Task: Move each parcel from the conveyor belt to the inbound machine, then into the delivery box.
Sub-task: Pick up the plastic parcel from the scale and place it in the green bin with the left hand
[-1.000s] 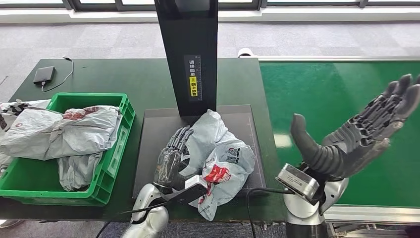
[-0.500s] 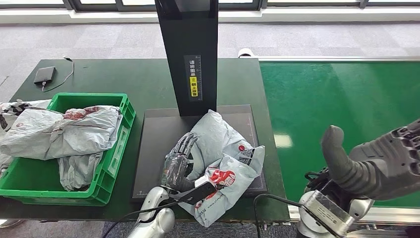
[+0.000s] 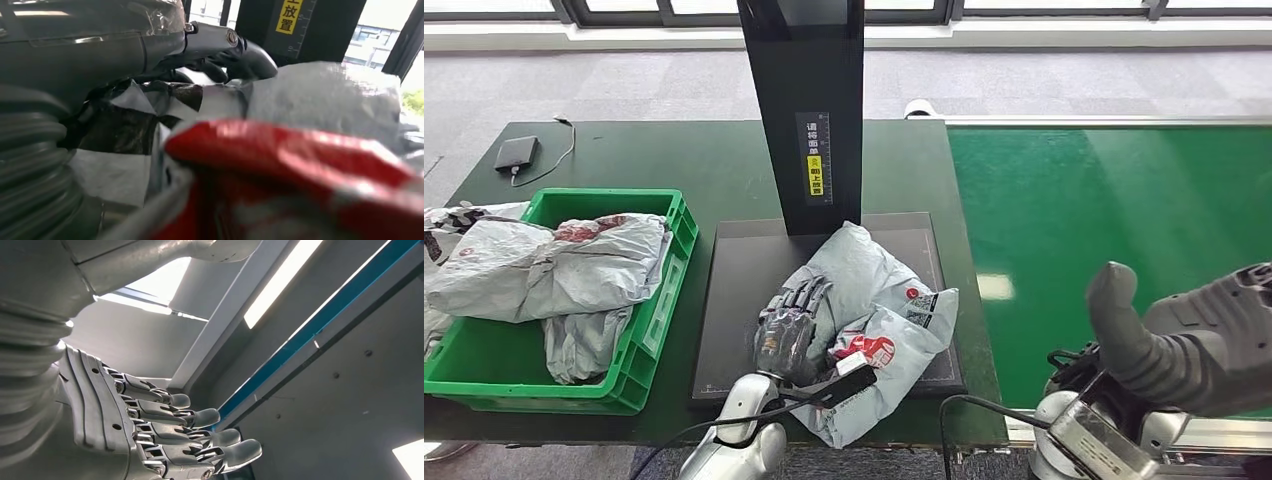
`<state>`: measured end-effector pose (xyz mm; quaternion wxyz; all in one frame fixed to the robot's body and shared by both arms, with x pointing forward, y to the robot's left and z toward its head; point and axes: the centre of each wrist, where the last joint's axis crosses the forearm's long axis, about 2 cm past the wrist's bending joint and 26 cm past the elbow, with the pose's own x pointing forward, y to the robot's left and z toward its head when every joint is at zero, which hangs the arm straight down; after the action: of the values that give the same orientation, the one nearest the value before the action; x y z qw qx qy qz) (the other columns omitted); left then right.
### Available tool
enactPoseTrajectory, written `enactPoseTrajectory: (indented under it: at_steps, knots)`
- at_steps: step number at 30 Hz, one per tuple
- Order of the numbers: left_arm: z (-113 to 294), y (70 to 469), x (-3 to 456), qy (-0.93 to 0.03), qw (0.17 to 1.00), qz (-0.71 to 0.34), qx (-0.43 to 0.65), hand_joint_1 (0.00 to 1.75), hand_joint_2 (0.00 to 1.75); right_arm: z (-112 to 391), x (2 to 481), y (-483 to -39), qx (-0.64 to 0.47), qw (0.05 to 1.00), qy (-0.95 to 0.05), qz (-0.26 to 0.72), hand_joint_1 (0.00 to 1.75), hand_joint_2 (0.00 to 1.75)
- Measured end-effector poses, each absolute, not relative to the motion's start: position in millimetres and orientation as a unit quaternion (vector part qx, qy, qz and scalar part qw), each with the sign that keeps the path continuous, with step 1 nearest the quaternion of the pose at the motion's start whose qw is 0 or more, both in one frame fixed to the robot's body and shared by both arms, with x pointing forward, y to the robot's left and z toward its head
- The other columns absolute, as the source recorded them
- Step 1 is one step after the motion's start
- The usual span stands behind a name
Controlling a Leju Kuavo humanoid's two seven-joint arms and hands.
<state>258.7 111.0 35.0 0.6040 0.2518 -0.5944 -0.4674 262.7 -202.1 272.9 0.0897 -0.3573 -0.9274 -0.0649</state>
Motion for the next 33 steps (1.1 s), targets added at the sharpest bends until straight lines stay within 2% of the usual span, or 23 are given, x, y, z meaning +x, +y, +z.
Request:
enactPoseTrajectory:
  at_steps: [9,22,29,33]
  knots:
    - [31.6,107.2,259.4,-0.541,0.598,-0.515,0.289,1.75,1.75,274.0,261.6,-202.4,-0.357,0.088,-0.928,-0.067,0.00,1.75]
    - [33.1,107.9,263.1,-0.535,0.574,-0.524,0.330,1.75,1.75,274.0,261.9,-202.3,-0.352,0.091,-0.929,-0.073,0.00,1.75]
    - [37.7,113.9,265.4,-0.577,0.560,-0.445,0.394,1.75,1.75,274.0,261.8,-202.2,-0.353,0.090,-0.928,-0.071,0.00,1.75]
    - [74.3,126.9,281.5,-0.654,0.501,-0.348,0.448,1.75,1.75,273.9,261.7,-202.2,-0.354,0.089,-0.928,-0.069,0.00,1.75]
